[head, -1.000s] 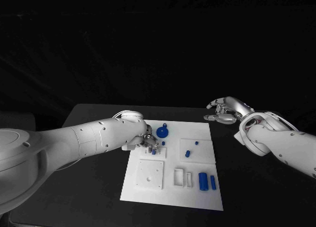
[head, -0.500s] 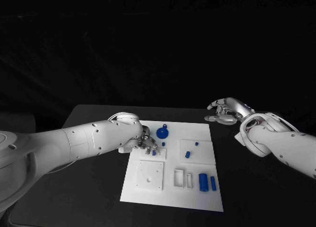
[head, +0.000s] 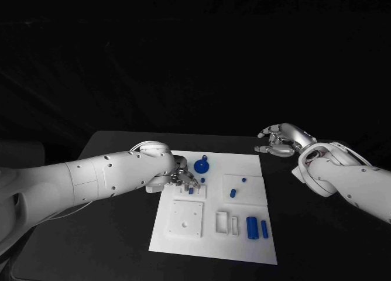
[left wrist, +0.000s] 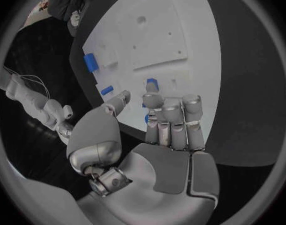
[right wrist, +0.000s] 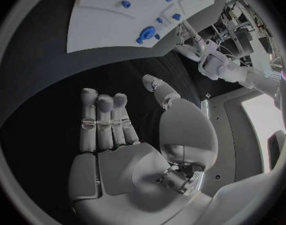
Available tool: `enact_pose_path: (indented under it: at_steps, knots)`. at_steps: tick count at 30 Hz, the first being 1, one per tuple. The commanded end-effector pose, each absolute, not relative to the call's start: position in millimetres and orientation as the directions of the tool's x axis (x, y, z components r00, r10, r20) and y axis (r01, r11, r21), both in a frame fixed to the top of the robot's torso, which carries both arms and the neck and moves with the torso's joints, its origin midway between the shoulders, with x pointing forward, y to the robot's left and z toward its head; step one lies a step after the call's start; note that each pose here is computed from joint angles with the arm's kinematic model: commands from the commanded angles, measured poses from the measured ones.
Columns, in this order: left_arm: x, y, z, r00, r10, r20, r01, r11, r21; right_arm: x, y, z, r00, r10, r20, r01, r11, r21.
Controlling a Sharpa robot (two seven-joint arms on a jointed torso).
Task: Assemble the parts on the task board
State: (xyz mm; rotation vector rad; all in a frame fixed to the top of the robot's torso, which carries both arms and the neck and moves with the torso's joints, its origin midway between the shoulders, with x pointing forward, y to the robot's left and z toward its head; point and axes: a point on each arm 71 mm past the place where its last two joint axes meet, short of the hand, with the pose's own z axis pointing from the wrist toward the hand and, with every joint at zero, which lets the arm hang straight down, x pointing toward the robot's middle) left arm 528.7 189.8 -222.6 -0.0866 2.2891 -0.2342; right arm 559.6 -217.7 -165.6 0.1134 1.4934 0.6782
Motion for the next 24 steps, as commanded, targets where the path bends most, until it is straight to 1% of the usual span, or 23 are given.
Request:
enact_pose_path:
  at_steps: [1, 5, 8, 15, 20, 24]
  knots:
    - [526.2, 184.4, -215.5, -0.6, -0.18, -0.779, 0.034, 0.968, -0.25, 559, -218, -167, -0.077, 0.476, -0.876, -0.349, 0.81, 0.471]
    - [520.7, 184.5, -211.4, -0.564, -0.199, -0.802, 0.05, 0.961, -0.273, 558, -219, -170, -0.08, 0.476, -0.876, -0.346, 0.811, 0.472]
    - [518.1, 188.0, -209.0, -0.531, -0.213, -0.821, 0.056, 0.957, -0.284, 557, -221, -171, -0.08, 0.477, -0.875, -0.344, 0.811, 0.473]
    - [508.2, 201.6, -205.0, -0.409, -0.299, -0.862, 0.051, 0.936, -0.348, 556, -224, -174, -0.08, 0.478, -0.875, -0.337, 0.813, 0.475]
    - [499.7, 216.0, -207.9, -0.372, -0.323, -0.87, 0.038, 0.931, -0.362, 556, -225, -174, -0.081, 0.477, -0.875, -0.334, 0.814, 0.475]
    - [493.9, 217.3, -212.2, -0.395, -0.324, -0.86, 0.037, 0.929, -0.367, 556, -226, -175, -0.079, 0.477, -0.875, -0.331, 0.816, 0.474]
